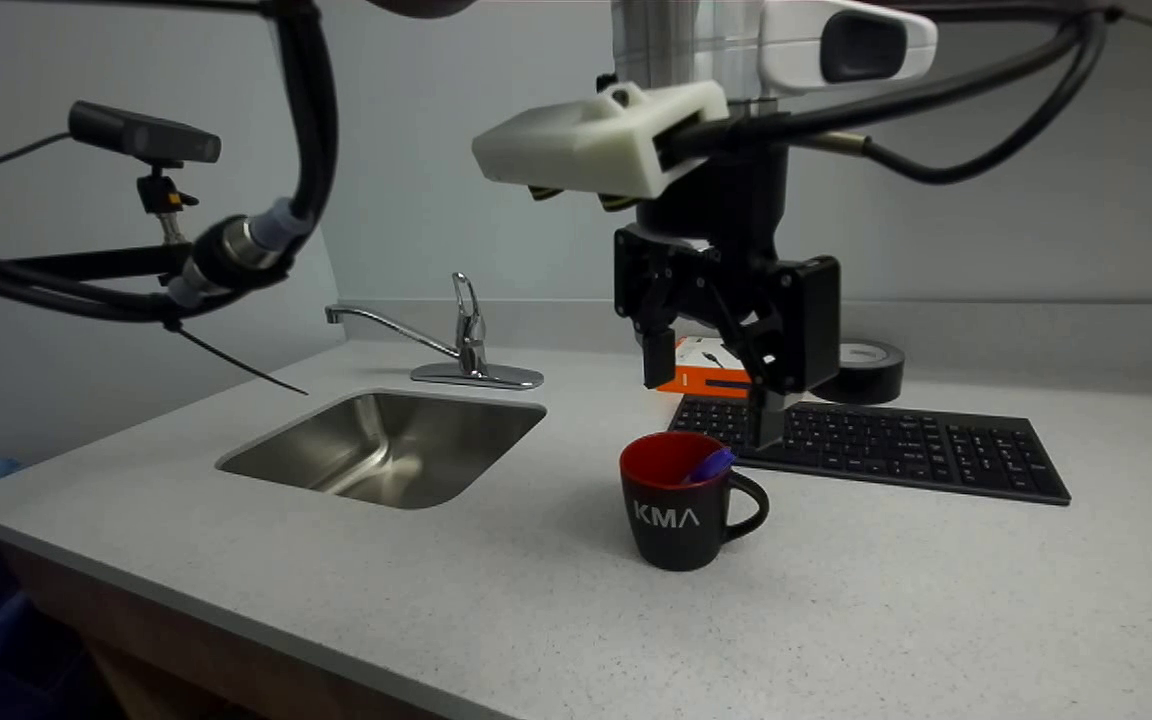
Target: Pick up the marker inside the black mug and put it on the table.
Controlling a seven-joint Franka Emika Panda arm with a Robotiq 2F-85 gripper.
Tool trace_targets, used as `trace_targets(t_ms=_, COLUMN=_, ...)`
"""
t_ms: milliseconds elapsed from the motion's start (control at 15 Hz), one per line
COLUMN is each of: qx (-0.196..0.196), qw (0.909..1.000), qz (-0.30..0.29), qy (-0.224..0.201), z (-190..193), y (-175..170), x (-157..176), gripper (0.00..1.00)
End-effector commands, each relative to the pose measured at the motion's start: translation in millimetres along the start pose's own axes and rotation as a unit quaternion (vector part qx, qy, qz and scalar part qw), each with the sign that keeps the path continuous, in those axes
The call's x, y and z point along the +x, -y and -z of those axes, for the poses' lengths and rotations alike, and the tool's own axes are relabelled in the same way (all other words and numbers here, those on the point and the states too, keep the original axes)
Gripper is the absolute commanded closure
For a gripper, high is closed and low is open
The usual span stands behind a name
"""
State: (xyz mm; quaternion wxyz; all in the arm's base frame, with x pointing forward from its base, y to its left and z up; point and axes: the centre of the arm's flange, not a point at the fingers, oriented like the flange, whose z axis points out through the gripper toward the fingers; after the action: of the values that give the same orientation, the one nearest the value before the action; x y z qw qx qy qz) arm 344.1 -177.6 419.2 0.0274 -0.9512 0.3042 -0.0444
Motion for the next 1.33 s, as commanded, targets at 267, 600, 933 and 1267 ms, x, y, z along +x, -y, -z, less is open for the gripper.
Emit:
trace_targets(t_ms=267, qx=0.022, qw=0.9995, qz=-0.017, qy=0.011, z=-7.1, y=-3.9, x=10.7, gripper=0.0)
trace_targets(t_ms=600, qx=0.047, qw=0.9977, qz=-0.04, qy=0.028, z=-18.5, y=-5.0, x=17.5, gripper=0.0)
trace_targets(t_ms=933, qx=0.067, qw=0.9952, qz=-0.056, qy=0.044, z=-32.0, y=-1.2, x=22.2, gripper=0.0)
trace_targets(t_ms=1267, qx=0.086, qw=0.9933, qz=-0.062, qy=0.046, z=-42.6, y=-0.5, x=32.9, gripper=0.0)
